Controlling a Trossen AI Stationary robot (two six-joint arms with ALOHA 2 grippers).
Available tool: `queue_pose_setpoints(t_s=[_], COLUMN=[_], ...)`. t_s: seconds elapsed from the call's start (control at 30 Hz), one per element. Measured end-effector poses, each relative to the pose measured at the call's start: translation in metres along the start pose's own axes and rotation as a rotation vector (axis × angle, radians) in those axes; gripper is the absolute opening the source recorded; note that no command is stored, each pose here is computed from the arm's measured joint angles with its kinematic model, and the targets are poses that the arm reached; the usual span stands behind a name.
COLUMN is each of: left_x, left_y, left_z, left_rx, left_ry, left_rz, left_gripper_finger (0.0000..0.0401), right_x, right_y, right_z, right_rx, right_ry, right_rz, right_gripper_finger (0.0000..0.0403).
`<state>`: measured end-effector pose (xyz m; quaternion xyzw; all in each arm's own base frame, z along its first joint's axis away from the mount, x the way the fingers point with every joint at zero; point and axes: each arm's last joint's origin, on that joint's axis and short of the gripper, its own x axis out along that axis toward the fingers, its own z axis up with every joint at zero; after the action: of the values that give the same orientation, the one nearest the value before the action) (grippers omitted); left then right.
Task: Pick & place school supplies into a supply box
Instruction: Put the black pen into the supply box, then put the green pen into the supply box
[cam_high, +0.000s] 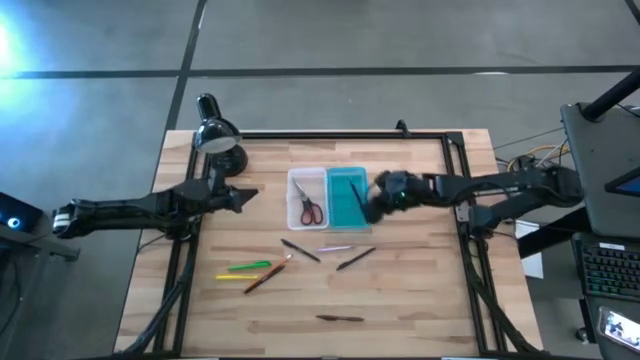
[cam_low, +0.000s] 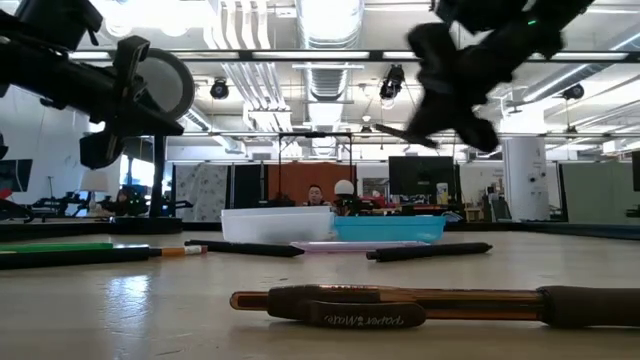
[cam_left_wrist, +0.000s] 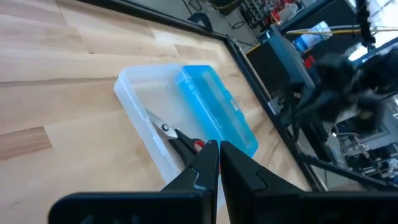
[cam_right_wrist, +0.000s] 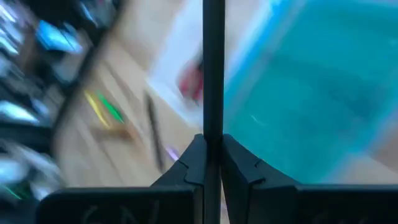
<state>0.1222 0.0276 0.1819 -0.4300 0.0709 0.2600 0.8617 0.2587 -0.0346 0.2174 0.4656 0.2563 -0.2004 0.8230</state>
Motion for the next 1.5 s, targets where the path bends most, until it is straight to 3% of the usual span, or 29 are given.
queue_pose_setpoints(t_s=[0.13,0.33,0.47,0.57,0.77,0.9,1.07,1.2,1.33,1.5], left_x=[0.001,0.002,-0.003,-0.010,-0.024,-0.026,-0.022,-0.023,-0.024,-0.021], left_y=[0.000,-0.001,-0.007,-0.011,-0.028,-0.042,-0.055,-0.060,-0.064,-0.074], left_z=[-0.001,-0.004,-0.007,-0.008,-0.001,-0.001,-0.015,-0.036,-0.058,-0.082], left_rx=[0.007,0.012,0.055,0.147,0.315,0.402,0.507,0.623,0.726,0.753], left_ry=[0.011,0.079,0.230,0.339,0.443,0.502,0.599,0.710,0.771,0.764], left_rz=[0.008,-0.035,-0.090,-0.031,0.096,0.107,0.078,0.039,0.032,0.007], left_gripper_finger=[0.0001,0.0001,0.0001,0.0001,0.0001,0.0027,0.0069,0.0079,0.0080,0.0080], right_x=[0.033,0.095,0.126,0.143,0.165,0.159,0.134,0.103,0.081,0.056], right_y=[0.004,0.035,0.043,0.041,0.059,0.071,0.082,0.090,0.083,0.072], right_z=[0.026,0.051,0.063,0.064,0.077,0.083,0.078,0.075,0.069,0.063], right_rx=[0.070,-0.013,-0.010,0.006,-0.041,-0.186,-0.546,-0.748,-0.776,-0.774], right_ry=[-0.019,0.081,0.097,0.125,0.125,0.126,0.109,0.135,0.162,0.125], right_rz=[0.031,0.070,-0.047,-0.164,-0.096,-0.126,-0.254,-0.257,-0.276,-0.337], right_gripper_finger=[0.0019,0.0026,0.0027,0.0032,0.0090,0.0153,0.0217,0.0242,0.0248,0.0244])
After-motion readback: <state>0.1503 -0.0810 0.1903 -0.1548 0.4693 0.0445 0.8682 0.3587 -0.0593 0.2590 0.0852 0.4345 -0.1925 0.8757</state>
